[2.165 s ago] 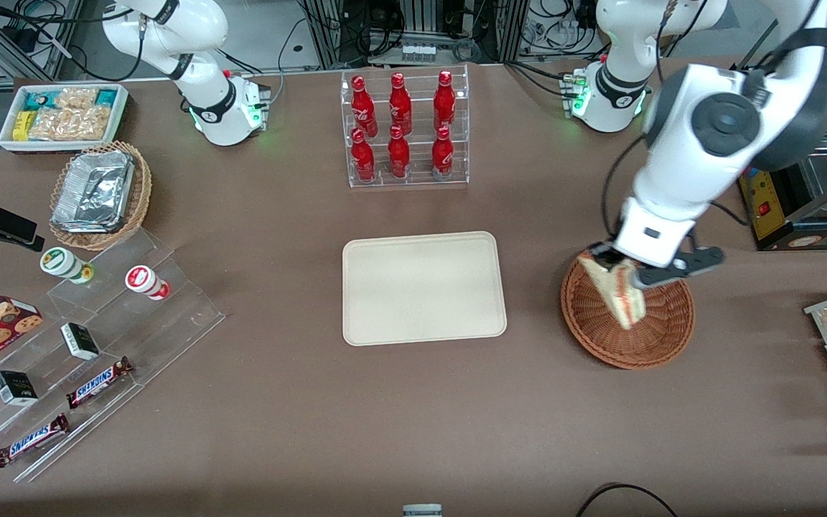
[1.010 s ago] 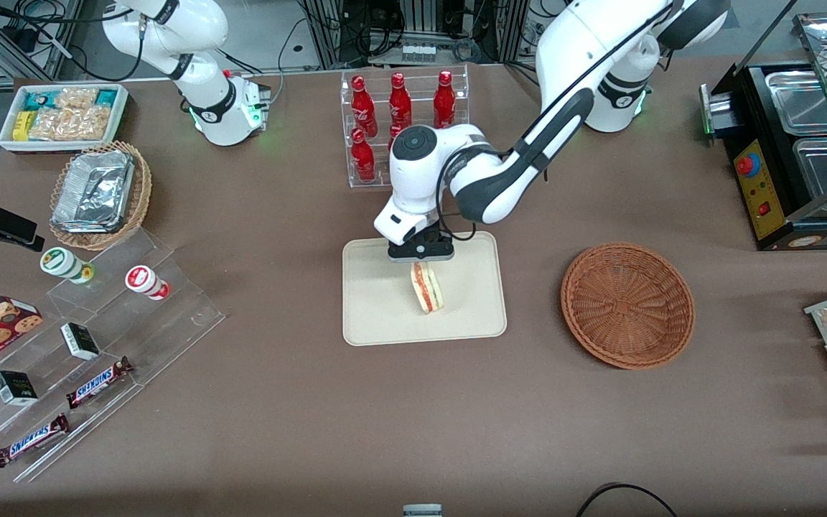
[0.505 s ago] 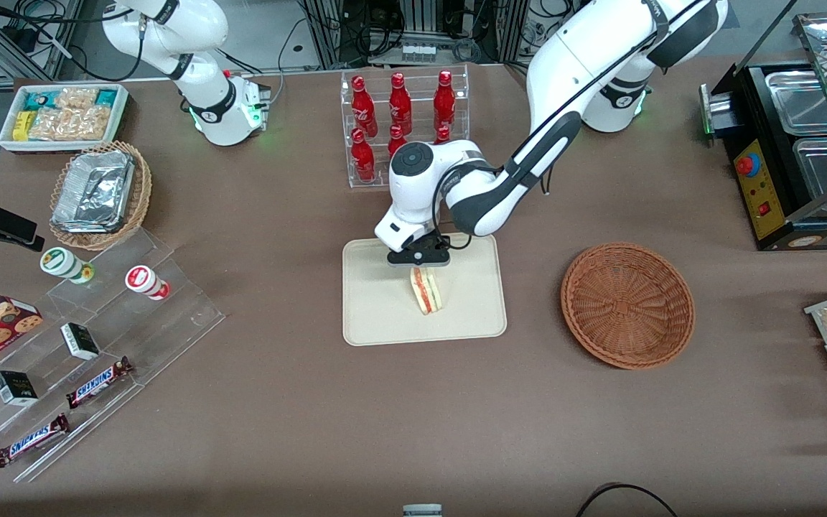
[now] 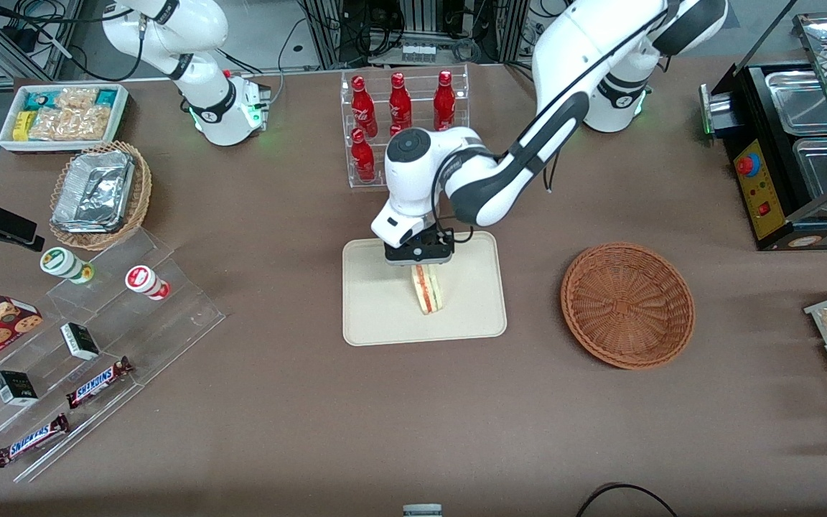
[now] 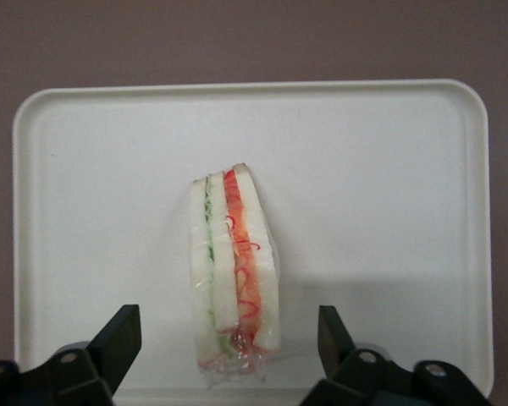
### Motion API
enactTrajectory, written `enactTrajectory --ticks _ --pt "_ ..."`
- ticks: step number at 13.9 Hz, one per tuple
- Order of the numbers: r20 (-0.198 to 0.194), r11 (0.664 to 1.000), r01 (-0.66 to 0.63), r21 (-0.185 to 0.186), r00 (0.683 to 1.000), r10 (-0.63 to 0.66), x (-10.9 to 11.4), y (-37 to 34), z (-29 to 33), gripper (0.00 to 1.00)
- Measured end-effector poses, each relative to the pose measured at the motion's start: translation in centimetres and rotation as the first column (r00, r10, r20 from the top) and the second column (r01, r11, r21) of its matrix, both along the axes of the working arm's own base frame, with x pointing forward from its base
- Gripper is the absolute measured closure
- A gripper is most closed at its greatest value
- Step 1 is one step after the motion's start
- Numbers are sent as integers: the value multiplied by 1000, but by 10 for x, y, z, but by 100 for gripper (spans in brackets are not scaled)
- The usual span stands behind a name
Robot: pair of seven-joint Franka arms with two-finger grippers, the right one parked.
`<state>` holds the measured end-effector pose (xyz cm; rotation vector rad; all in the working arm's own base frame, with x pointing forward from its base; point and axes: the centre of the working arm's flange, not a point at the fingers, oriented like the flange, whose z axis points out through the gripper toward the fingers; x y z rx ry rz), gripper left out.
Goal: Place sandwich from basket to tray
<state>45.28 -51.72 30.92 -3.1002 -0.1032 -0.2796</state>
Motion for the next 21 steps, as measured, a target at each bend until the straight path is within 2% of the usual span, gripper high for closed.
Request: enactTrajectory --ticks 3,5,10,13,17,19,21 --pt "18 995 -96 19 995 96 10 19 84 0" --pt "17 986 -162 29 987 162 22 48 137 0" --pt "-89 992 -116 49 989 120 63 186 242 0" --pt "-148 999 -41 30 988 45 82 285 281 0" --pt "-208 999 45 18 977 -41 88 369 299 0" --pt "-223 996 81 23 972 -74 86 400 304 0" --pt "-229 995 93 -22 969 -96 82 441 307 0"
